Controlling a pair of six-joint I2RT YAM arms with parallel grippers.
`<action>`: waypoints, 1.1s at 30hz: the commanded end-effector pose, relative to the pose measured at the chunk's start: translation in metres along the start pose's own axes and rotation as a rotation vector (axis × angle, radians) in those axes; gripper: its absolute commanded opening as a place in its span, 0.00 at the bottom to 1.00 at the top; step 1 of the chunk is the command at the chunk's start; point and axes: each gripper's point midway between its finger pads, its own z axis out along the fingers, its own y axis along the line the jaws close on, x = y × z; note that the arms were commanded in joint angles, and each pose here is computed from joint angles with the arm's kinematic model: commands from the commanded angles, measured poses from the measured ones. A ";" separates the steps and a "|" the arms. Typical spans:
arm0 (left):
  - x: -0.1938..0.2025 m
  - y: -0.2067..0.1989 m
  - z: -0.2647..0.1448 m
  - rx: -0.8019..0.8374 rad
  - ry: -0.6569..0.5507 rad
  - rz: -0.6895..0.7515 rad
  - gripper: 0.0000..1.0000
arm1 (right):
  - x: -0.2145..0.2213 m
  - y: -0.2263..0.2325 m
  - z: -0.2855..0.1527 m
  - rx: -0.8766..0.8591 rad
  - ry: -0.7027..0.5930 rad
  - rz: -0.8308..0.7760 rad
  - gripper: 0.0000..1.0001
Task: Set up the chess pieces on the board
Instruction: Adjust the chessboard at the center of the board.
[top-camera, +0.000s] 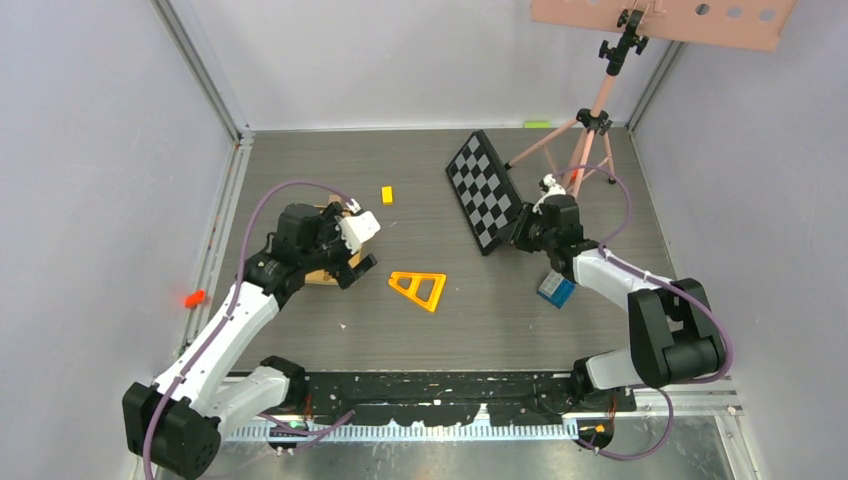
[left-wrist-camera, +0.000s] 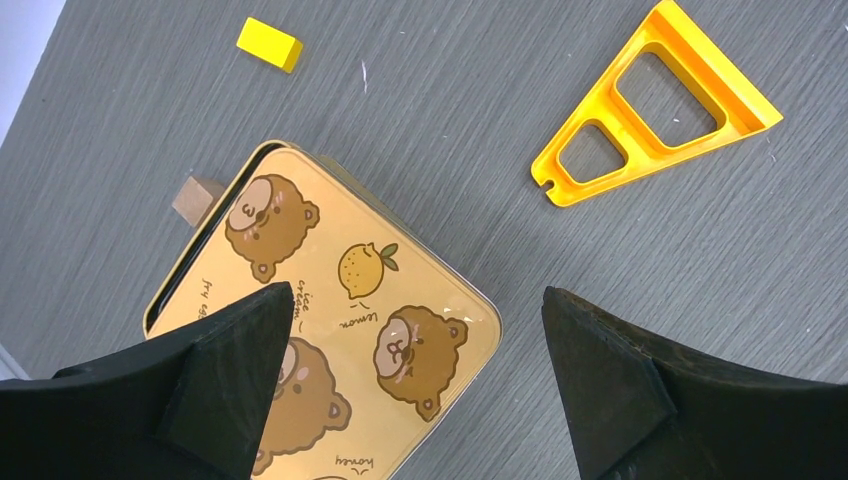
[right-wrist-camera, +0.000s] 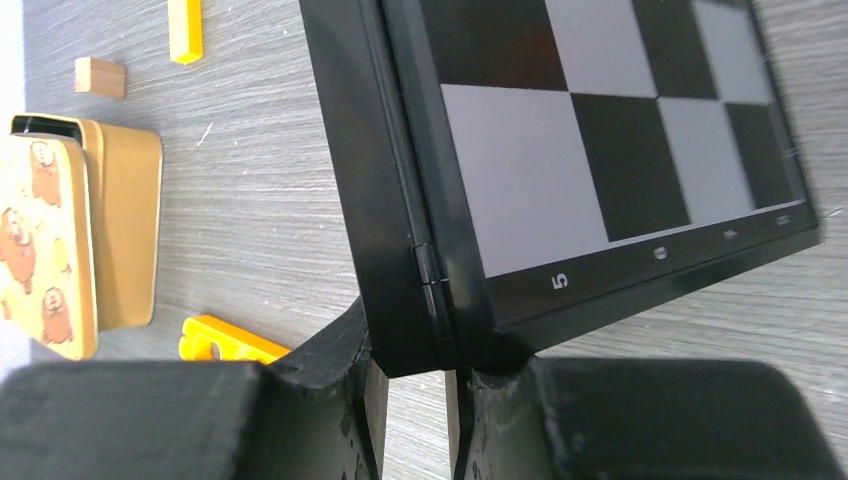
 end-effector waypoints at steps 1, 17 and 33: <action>-0.006 0.005 0.005 -0.023 -0.016 0.008 0.99 | 0.016 0.005 0.002 -0.050 0.050 0.143 0.05; -0.002 0.002 0.015 -0.009 0.010 0.014 0.98 | 0.080 0.002 0.015 -0.084 0.202 0.231 0.24; 0.003 -0.002 0.021 0.000 0.032 0.046 0.98 | 0.086 0.017 0.002 -0.108 0.339 0.116 0.74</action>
